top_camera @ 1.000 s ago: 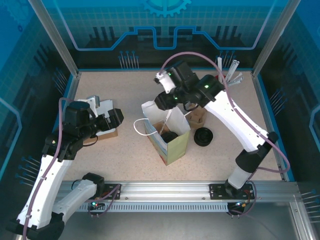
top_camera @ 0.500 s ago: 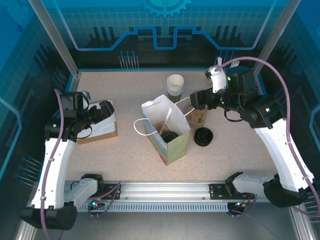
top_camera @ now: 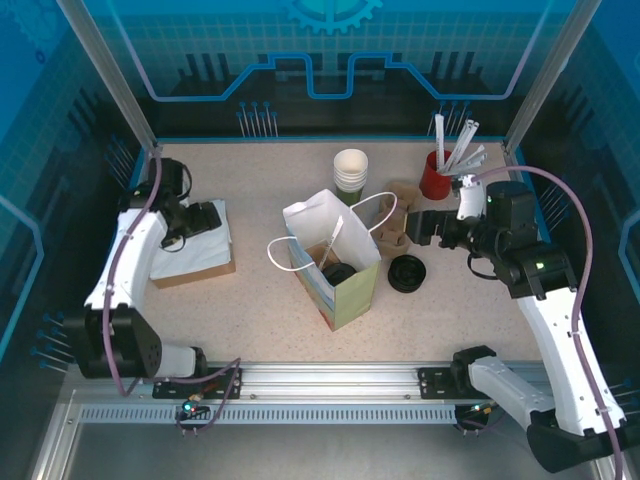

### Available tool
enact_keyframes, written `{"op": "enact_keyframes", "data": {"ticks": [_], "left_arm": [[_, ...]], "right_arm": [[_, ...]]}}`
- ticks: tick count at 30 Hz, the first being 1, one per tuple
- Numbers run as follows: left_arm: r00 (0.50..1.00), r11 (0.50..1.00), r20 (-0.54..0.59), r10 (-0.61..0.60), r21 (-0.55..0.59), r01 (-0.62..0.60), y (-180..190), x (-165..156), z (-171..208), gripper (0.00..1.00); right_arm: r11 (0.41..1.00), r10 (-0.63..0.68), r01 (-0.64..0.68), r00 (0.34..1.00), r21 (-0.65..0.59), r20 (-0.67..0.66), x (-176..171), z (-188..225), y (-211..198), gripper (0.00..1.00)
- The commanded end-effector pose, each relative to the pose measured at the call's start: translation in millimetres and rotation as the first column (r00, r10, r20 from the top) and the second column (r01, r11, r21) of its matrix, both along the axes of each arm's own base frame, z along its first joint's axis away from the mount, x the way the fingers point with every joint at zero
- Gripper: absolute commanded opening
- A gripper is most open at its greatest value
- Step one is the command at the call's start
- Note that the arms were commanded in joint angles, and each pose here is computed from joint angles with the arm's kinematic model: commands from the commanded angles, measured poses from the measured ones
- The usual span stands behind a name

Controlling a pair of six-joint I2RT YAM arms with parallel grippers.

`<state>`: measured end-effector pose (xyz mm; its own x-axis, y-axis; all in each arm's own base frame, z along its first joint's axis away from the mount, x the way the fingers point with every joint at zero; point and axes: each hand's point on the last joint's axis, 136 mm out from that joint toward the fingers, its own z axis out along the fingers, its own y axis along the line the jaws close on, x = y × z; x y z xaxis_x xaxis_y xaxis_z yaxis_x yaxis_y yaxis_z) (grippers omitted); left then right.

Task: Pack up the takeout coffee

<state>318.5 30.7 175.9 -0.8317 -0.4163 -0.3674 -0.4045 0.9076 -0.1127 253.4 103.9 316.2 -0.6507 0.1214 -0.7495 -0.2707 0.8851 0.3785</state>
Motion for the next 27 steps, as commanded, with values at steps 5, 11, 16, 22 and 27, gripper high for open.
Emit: {"op": "enact_keyframes", "data": {"ticks": [5, 11, 16, 22, 27], "left_arm": [[0.995, 0.988, -0.080, -0.068, 0.130, 0.078, -6, 35, -13, 0.82], [0.984, 0.978, -0.140, -0.107, 0.163, 0.130, -16, 64, -27, 0.77], [0.976, 0.966, -0.181, -0.120, 0.204, 0.157, -21, 87, -38, 0.74], [0.967, 0.950, -0.237, -0.093, 0.268, 0.157, -16, 110, -59, 0.69], [0.962, 0.943, -0.264, -0.073, 0.296, 0.153, -14, 124, -76, 0.64]], "right_arm": [[0.999, -0.048, 0.048, 0.999, -0.017, 0.014, 1, -3, -15, 1.00], [0.997, -0.062, 0.062, 0.998, -0.038, -0.001, 2, -16, -20, 1.00], [0.996, -0.071, 0.070, 0.997, -0.055, -0.013, 4, -23, -23, 1.00], [0.996, -0.073, 0.071, 0.997, -0.061, -0.027, 7, -28, -25, 1.00], [0.996, -0.072, 0.070, 0.997, -0.059, -0.039, 10, -34, -25, 1.00]]}}
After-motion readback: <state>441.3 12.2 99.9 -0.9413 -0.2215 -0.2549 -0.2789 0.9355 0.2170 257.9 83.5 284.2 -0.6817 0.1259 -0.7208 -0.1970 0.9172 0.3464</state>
